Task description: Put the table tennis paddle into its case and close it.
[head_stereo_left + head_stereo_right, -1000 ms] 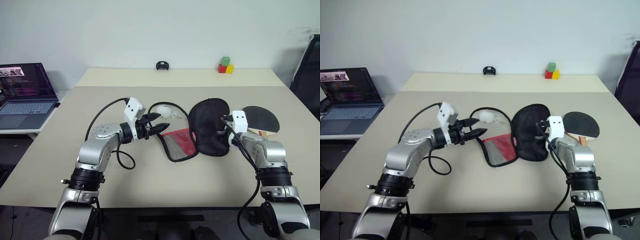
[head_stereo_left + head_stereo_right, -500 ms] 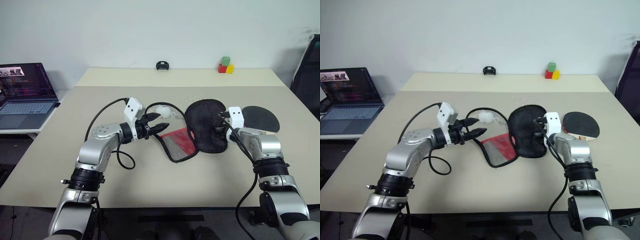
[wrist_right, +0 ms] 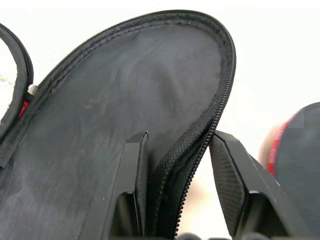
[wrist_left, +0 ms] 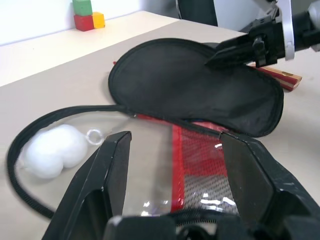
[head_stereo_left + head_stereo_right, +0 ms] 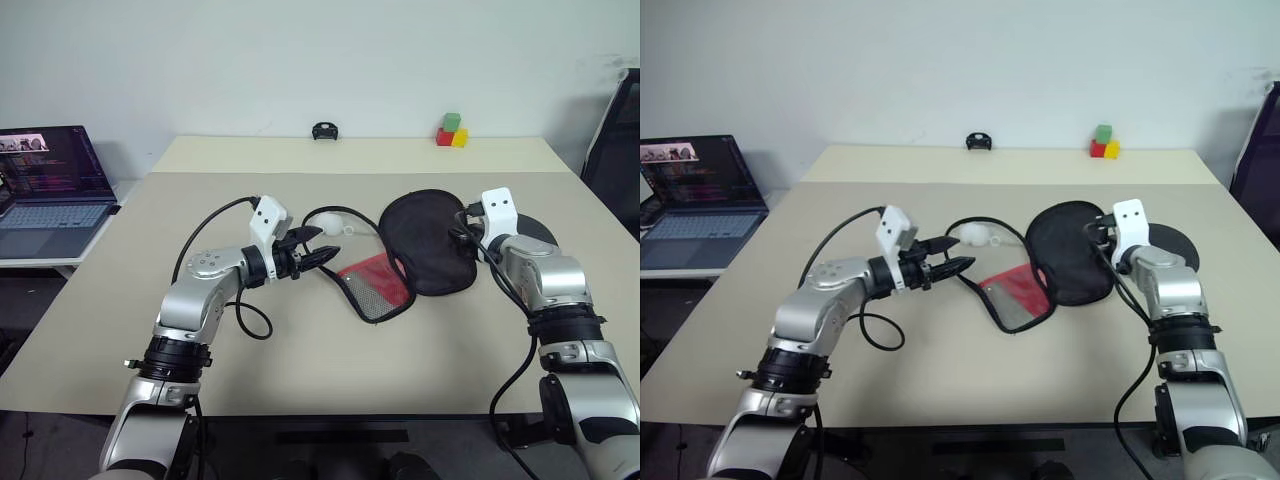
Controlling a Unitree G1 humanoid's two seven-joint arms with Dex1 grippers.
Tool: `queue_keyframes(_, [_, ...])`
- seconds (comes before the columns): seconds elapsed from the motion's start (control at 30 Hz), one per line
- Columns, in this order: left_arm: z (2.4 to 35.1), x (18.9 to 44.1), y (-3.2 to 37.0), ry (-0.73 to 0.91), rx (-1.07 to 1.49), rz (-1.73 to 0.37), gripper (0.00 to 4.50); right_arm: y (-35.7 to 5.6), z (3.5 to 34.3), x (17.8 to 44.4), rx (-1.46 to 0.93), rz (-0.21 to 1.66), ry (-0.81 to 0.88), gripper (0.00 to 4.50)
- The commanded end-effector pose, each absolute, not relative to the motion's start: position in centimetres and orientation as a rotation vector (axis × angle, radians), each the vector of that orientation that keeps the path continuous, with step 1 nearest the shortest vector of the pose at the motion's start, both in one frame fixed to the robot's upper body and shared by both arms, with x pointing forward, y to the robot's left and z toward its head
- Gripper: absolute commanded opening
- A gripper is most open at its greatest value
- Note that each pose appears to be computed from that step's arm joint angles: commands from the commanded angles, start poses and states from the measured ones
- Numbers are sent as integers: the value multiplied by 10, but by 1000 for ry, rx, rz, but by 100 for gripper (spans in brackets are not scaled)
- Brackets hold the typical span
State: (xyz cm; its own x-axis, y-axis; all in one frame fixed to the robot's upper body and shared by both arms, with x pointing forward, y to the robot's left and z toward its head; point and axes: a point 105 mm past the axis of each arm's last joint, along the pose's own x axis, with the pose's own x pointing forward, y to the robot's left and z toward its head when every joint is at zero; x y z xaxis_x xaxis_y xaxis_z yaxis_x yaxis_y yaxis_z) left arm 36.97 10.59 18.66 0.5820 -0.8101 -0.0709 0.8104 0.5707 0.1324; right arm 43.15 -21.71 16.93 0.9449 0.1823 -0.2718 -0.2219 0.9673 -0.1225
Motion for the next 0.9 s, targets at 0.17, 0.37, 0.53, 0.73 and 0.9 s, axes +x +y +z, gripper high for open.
queue_keyframes(0.17, [202, 370, 101, -63, 179, -968, 306, -213, 183, 420, -113, 268, 240, 191])
queue_keyframes(0.37, [202, 370, 101, -65, 183, -969, 306, -212, 180, 417, -82, 259, 230, 279])
queue_keyframes(0.53, [203, 369, 104, -69, 182, -963, 306, -232, 194, 407, -100, 209, 193, 449])
queue_keyframes(0.73, [208, 366, 98, -83, 193, -990, 306, -279, 196, 385, -125, 22, 187, 449])
queue_keyframes(0.9, [217, 364, 85, -108, 215, -1041, 306, -320, 178, 365, -124, -146, 238, 449])
